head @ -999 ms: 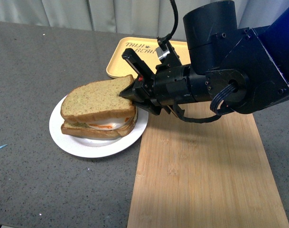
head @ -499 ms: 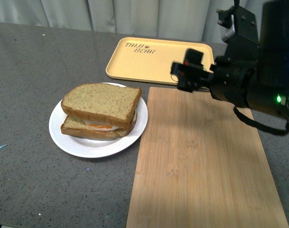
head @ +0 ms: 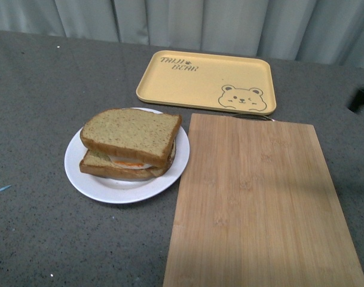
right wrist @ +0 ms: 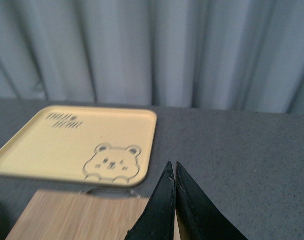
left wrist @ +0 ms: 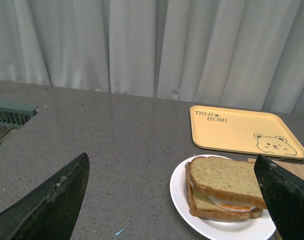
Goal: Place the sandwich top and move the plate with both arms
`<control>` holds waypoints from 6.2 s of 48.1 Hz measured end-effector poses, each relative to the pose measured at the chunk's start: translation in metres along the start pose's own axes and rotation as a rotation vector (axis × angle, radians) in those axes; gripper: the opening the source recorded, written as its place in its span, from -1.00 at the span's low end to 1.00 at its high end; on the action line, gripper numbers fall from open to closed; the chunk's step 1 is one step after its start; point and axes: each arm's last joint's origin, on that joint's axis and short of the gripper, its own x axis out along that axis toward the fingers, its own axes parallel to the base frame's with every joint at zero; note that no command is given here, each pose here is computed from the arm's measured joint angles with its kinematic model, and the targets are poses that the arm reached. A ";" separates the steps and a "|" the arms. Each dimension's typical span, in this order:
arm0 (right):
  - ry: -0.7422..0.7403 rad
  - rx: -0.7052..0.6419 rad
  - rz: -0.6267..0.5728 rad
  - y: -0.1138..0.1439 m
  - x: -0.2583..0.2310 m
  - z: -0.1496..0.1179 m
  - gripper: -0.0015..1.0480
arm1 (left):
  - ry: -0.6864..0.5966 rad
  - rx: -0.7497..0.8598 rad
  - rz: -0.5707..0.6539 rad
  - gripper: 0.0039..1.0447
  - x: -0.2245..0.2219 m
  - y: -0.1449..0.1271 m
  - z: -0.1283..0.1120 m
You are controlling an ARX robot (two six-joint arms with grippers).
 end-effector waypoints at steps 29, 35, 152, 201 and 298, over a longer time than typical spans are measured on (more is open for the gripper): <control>-0.049 -0.021 -0.036 -0.042 -0.095 0.033 -0.98 | 0.000 0.000 0.000 0.88 0.000 0.000 0.000; -0.061 -0.022 -0.034 -0.042 -0.102 0.036 -0.98 | 0.000 0.000 0.000 0.88 0.000 0.000 0.000; -0.076 -0.023 -0.029 -0.041 -0.152 0.034 0.82 | 0.412 -0.437 0.014 0.88 0.051 -0.007 -0.005; -0.076 -0.023 -0.029 -0.041 -0.152 0.034 0.82 | 1.002 -0.801 0.100 0.88 0.182 -0.052 -0.125; -0.076 -0.023 -0.029 -0.041 -0.152 0.034 0.82 | 0.883 -1.248 -0.331 -0.94 0.361 -0.170 -0.112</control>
